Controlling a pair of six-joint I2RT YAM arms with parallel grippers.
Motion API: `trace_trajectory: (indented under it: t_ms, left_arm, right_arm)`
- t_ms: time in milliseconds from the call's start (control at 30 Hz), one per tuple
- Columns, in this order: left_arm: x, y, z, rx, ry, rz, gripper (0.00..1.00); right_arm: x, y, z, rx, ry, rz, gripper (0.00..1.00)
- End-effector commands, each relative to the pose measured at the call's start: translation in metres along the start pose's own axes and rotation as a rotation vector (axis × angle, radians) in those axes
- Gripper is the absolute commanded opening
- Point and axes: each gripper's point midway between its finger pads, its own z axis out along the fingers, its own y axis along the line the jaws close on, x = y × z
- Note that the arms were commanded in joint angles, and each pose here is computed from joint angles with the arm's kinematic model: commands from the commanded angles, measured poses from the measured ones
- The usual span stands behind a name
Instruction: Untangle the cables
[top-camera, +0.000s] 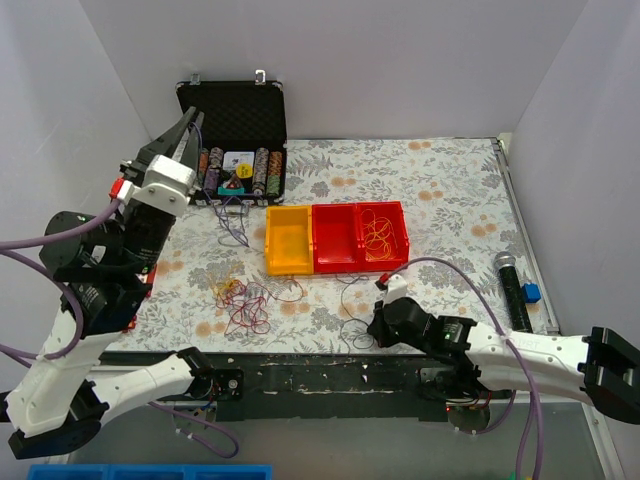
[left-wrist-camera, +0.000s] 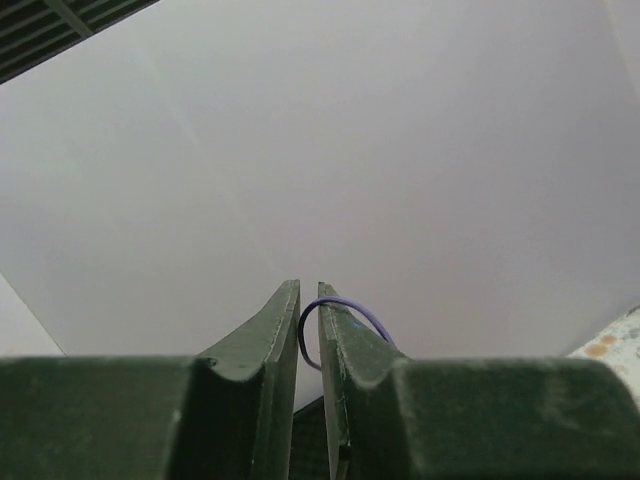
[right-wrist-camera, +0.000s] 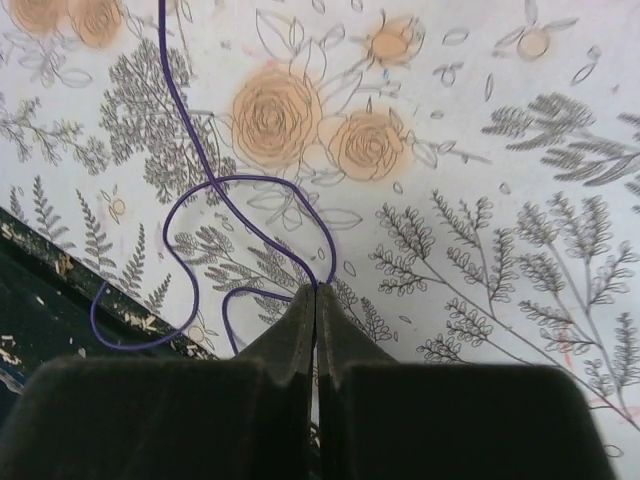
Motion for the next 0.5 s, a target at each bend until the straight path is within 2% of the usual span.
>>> trace_trajectory:
  t_ms: [0,100,200,467]
  left_arm:
    - [0.017,-0.032,-0.013,0.155,0.034,0.023,0.14]
    - [0.037,-0.057,-0.028,0.257,0.080,0.026,0.14]
    - [0.048,-0.069,-0.039,0.311,0.099,0.035,0.14]
    - [0.082,-0.106,-0.070,0.490,0.209,0.045,0.12]
  right_arm:
    - [-0.068,0.023,-0.022,-0.002,-0.171,-0.020,0.01]
    - [-0.137,0.052,-0.055,-0.042,-0.343,-0.047,0.01]
    - [-0.191,0.073,-0.083,-0.046,-0.459,-0.102,0.01]
    - [-0.282,0.120,-0.108,-0.047,-0.631,-0.240,0.01]
